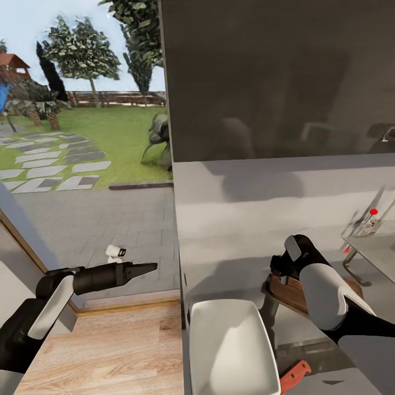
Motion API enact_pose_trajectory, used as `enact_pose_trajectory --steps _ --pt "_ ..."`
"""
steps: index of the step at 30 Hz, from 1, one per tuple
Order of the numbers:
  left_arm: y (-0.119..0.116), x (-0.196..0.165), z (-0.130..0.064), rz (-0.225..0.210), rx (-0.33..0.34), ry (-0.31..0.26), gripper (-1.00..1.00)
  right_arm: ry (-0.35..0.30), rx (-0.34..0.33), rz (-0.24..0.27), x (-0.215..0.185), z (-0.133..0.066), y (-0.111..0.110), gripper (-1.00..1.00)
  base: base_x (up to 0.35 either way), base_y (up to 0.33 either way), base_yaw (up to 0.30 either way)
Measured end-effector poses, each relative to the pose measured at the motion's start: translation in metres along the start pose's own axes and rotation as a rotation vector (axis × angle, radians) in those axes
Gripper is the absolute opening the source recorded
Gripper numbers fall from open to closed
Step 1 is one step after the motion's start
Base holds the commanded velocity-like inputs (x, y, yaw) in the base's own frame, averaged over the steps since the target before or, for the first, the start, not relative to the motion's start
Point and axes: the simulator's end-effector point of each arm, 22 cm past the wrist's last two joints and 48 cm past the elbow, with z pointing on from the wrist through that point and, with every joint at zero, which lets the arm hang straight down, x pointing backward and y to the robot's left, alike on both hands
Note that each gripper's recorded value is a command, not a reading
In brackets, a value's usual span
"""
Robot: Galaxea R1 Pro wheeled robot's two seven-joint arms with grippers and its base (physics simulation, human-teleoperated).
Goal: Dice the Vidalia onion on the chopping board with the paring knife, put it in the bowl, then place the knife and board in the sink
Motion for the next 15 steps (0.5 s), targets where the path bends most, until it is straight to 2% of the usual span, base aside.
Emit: enact_pose_trajectory --steps 4,7,15 --pt "-0.009 -0.005 0.001 0.018 0.018 -0.013 1.00 -0.044 0.003 0.027 -0.026 -0.014 -0.011 -1.00 0.000 0.000 0.000" --pt "-0.010 -0.006 0.001 0.020 0.020 -0.016 1.00 -0.061 -0.004 0.037 -0.034 -0.020 -0.010 -1.00 0.000 0.000 0.000" --pt "-0.015 -0.022 -0.012 -0.003 0.041 -0.065 1.00 -0.067 -0.045 0.013 -0.038 -0.037 0.021 -1.00 0.000 0.000 0.000"
